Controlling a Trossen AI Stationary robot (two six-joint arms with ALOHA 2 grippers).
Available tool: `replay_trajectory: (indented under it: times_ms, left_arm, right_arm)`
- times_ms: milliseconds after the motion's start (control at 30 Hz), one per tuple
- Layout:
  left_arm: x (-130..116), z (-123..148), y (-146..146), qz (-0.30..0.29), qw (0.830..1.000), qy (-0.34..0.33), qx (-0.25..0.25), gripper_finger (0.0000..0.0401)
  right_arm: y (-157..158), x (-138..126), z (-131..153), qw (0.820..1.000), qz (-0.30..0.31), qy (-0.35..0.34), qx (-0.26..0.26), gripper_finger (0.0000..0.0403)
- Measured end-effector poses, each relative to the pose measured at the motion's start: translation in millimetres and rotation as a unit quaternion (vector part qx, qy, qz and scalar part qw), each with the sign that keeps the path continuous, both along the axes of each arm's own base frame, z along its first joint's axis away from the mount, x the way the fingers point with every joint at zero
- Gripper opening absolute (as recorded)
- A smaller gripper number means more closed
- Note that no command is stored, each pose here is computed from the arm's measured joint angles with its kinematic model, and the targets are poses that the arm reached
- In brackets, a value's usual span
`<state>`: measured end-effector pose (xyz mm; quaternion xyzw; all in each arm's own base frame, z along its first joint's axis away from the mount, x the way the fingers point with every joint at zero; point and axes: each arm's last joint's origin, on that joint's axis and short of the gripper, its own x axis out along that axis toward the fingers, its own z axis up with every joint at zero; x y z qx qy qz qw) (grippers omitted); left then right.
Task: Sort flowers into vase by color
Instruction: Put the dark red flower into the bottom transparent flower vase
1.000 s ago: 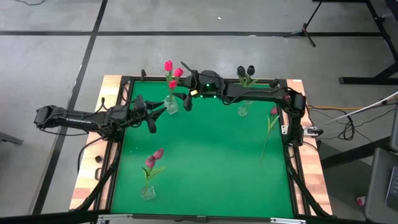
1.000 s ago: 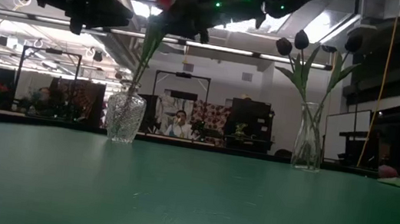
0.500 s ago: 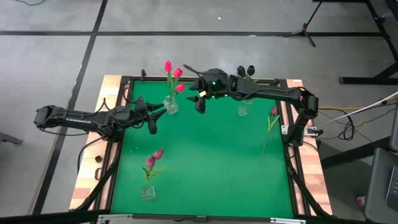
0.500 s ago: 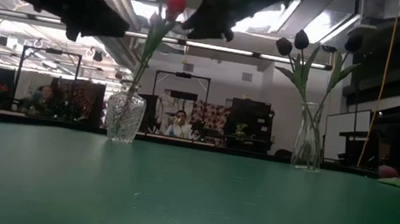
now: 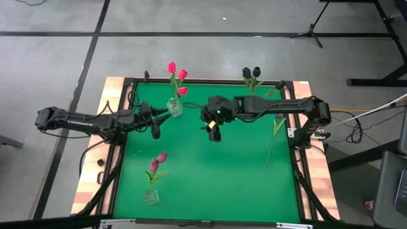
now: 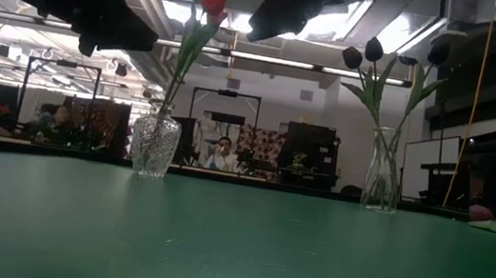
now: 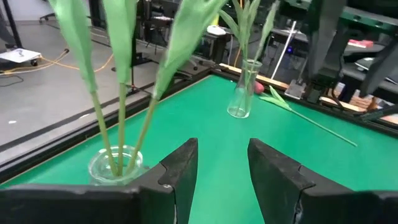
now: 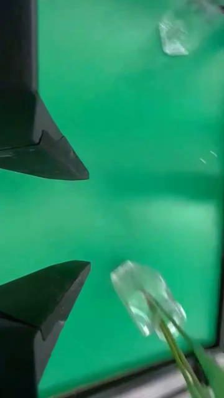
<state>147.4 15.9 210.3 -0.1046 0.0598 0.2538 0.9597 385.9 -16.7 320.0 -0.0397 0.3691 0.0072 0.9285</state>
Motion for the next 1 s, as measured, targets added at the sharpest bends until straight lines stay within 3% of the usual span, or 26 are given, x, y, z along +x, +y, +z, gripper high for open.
replay_trajectory:
  times_ms: [233,433,767,900,1000]
  left_arm:
    - [0,0,-5,-0.017,1.0,0.001,-0.001,0.0137]
    - [1,0,-9,-0.031,1.0,-0.001,-0.001,0.0137]
    - [-3,7,-16,-0.052,0.998,-0.033,-0.01,0.0137]
    - [-9,13,-17,-0.06,0.996,-0.058,-0.013,0.0137]
    - [-14,16,-19,-0.067,0.995,-0.069,-0.014,0.0137]
  right_arm:
    - [23,-7,-1,0.999,0.038,0.029,0.011,0.0222]
    - [32,-25,25,0.999,0.047,-0.004,0.015,0.0222]
    - [48,-85,69,0.999,0.037,-0.009,0.021,0.0222]
    - [52,-113,84,1.0,-0.023,-0.011,0.01,0.0222]
    - [55,-136,81,0.99,-0.137,0.036,0.0,0.0222]
